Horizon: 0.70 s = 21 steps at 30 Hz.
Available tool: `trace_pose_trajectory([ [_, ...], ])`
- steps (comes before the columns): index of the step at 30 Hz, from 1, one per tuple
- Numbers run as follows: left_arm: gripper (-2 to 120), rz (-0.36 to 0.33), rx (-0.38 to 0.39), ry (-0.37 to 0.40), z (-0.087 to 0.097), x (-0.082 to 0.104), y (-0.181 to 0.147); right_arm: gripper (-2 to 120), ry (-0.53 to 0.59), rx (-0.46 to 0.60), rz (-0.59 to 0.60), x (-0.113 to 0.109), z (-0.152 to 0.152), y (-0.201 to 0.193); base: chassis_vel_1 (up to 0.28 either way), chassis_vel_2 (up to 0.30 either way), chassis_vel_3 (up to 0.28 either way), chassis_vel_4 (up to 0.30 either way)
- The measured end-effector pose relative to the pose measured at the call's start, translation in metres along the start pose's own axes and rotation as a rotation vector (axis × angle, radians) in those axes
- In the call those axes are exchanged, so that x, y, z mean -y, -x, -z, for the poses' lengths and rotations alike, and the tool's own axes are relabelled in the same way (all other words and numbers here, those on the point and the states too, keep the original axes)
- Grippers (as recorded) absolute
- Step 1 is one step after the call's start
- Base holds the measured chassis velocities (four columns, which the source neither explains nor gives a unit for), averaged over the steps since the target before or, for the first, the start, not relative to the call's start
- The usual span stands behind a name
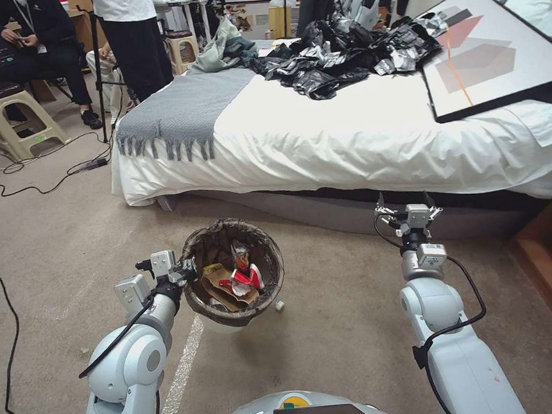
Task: Pick up the trash bin, then pick up the garbage from the floor and place it into the trash bin.
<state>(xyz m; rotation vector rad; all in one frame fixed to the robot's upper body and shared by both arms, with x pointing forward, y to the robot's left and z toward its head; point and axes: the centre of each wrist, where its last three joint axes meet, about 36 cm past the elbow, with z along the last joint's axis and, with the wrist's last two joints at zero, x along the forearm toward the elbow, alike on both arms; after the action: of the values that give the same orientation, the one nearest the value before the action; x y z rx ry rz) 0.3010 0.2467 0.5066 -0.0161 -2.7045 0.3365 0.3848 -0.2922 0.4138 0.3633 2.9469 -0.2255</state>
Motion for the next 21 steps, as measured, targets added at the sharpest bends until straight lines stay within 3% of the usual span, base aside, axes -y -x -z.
trace_pose_trajectory([
  [21, 5, 0.007, -0.002, -0.004, -0.0002, -0.0030, -0.0001, 100, -0.008, -0.008, 0.007, -0.0031, -0.0057, -0.0006, 0.046, 0.051, 0.053, 0.049],
])
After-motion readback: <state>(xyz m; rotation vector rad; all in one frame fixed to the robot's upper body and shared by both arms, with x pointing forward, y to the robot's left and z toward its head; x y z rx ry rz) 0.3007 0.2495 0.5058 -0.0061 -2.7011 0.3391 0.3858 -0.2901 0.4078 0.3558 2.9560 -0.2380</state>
